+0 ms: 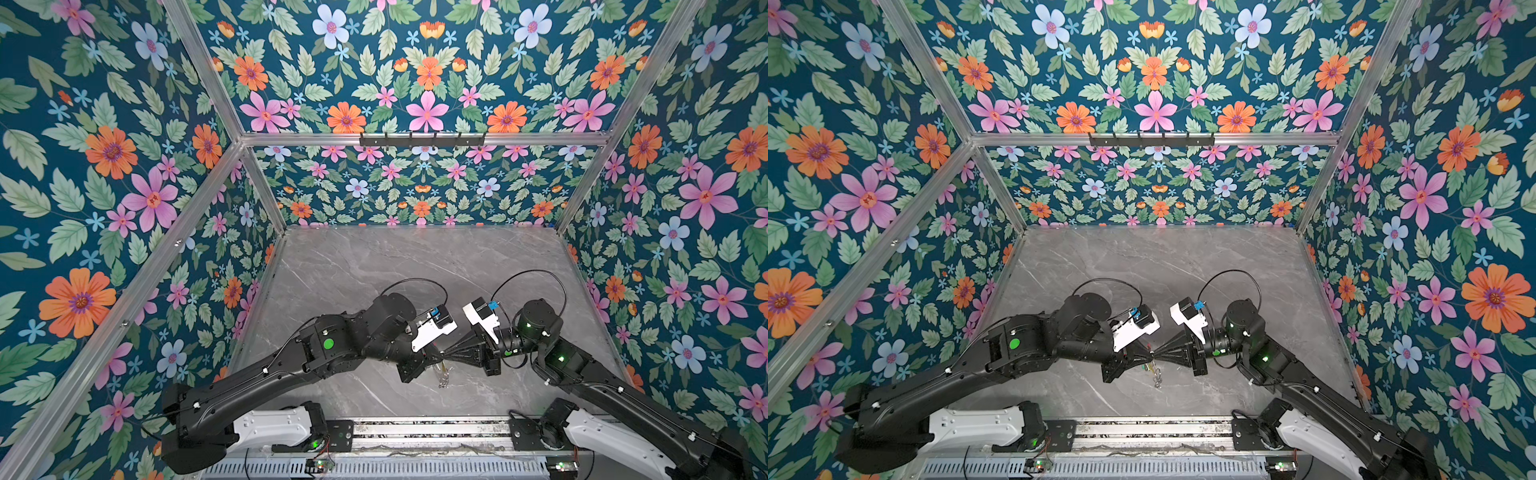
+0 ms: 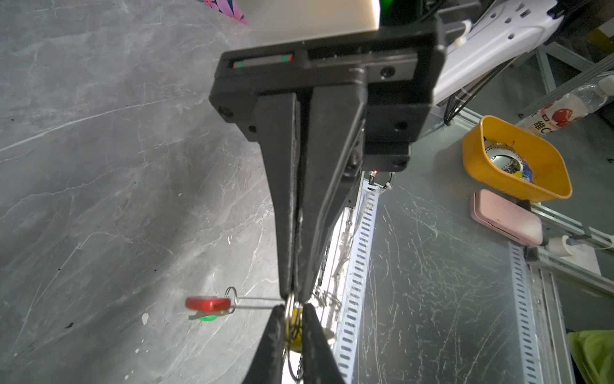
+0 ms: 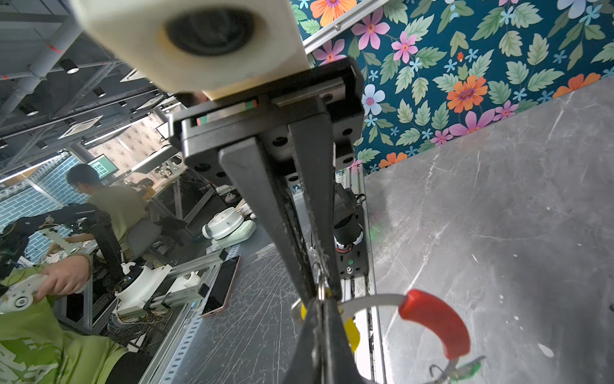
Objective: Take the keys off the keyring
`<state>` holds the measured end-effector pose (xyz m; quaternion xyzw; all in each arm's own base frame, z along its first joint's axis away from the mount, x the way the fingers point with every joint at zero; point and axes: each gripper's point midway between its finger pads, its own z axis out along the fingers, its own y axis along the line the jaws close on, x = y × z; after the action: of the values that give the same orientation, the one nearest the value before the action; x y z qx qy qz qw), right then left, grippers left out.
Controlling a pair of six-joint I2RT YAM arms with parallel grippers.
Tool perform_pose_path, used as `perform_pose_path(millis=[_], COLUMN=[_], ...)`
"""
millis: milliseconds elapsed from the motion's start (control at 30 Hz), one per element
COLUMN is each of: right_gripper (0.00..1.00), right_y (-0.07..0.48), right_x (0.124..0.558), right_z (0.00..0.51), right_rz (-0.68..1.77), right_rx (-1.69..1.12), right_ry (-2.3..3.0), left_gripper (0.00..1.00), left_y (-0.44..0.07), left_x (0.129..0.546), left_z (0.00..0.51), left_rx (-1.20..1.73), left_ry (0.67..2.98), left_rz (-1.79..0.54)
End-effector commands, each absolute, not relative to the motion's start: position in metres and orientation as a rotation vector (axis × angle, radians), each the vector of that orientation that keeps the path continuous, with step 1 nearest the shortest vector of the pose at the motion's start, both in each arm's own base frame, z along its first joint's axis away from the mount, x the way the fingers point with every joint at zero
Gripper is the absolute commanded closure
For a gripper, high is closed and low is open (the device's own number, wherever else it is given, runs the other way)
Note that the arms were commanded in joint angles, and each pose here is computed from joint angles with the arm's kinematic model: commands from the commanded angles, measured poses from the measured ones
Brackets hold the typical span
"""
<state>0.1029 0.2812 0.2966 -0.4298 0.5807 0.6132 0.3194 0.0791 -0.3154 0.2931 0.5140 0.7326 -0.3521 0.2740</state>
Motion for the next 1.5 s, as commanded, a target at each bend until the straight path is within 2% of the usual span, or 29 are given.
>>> perform_pose_path(millis=[0, 233, 1200, 1467], right_gripper=[1.0, 1.0, 1.0, 1.0], right_y=[0.28, 0.279, 0.277, 0.277], right_x=[0.103, 0.103, 0.102, 0.101], right_z=[0.312, 0.316, 0.319, 0.32], right_rz=[1.601, 1.596, 1.579, 1.579], right_rx=[-1.121, -1.112, -1.117, -1.116], right_ry=[1.463, 1.459, 1.458, 1.458], left_gripper=[0.88, 0.82, 0.76, 0.8], left_y=[-0.322, -0.32, -0.304, -0.303], left_x=[0.084, 0.083, 0.08, 0.08], left_z=[0.304, 0.312, 0.308, 0.306], left_rx=[1.32, 1.268, 1.215, 1.21], left_ry=[1.912, 1.871, 1.894, 1.897], left_rz=[-0.989, -1.032, -1.042, -1.041])
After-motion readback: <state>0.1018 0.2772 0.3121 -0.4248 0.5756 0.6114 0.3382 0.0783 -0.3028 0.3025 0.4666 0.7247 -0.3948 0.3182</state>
